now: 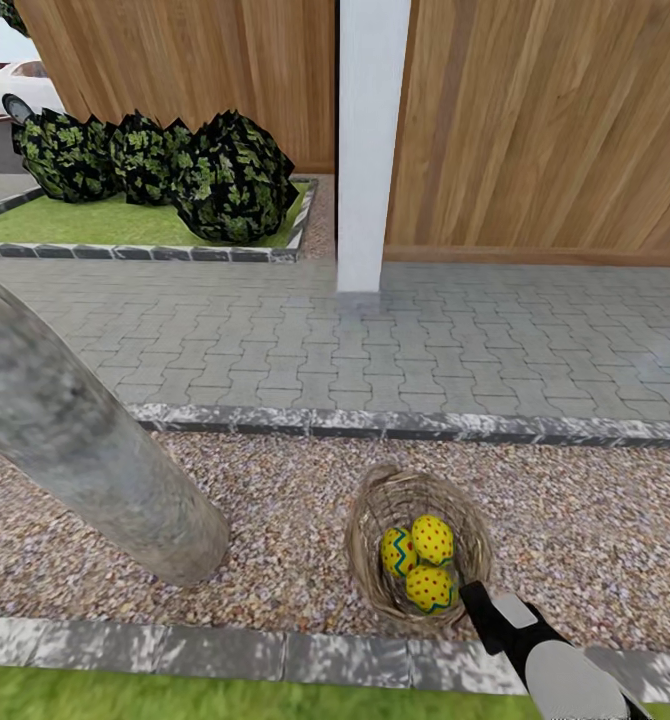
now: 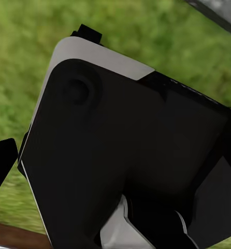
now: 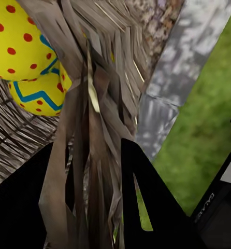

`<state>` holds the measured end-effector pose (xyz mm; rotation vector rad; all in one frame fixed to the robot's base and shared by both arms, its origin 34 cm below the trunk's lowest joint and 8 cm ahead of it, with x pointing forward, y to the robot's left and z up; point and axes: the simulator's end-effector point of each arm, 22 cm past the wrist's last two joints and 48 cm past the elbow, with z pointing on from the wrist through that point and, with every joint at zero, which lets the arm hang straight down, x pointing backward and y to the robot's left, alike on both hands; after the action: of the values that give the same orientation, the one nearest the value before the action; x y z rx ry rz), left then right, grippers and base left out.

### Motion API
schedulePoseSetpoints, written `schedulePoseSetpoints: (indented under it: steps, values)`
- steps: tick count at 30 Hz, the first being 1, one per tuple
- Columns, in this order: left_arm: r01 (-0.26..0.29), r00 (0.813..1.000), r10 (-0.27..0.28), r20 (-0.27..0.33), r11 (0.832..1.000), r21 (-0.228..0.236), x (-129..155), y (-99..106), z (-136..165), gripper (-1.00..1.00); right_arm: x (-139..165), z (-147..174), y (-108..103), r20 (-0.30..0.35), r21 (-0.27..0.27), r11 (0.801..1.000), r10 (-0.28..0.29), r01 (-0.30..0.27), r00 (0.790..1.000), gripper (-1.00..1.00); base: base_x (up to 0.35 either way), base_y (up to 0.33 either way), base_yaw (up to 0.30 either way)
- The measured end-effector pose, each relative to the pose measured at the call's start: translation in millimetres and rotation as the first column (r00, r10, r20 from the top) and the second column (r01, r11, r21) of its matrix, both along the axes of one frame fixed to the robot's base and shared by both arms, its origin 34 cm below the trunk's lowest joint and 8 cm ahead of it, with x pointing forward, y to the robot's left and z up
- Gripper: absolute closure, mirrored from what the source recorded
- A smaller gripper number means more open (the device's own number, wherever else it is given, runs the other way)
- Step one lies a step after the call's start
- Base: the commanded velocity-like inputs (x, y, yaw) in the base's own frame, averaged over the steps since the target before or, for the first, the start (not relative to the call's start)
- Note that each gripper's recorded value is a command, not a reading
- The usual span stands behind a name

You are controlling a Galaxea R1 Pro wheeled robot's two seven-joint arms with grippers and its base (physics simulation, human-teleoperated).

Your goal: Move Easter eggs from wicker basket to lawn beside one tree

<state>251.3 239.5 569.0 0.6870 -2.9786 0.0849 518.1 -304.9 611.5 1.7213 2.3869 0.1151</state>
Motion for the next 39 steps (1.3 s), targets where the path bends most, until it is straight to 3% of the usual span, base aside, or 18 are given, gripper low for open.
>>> schedulePoseSetpoints:
  steps: [29, 39]
  values:
    - [0.0, 1.0, 0.0, 0.0, 1.0, 0.0, 0, 0, 0, -1.0, 22, 6, 22, 0.028, 0.028, 1.0, 0.01, -0.011, 1.0, 1.0, 0.0, 0.275, 0.0]
    - [0.0, 1.0, 0.0, 0.0, 1.0, -0.003, 1, -3, -2, -1.0, 27, 6, 22, 0.032, 0.029, 1.0, 0.009, -0.01, 0.999, 1.0, 0.0, 0.015, 0.0]
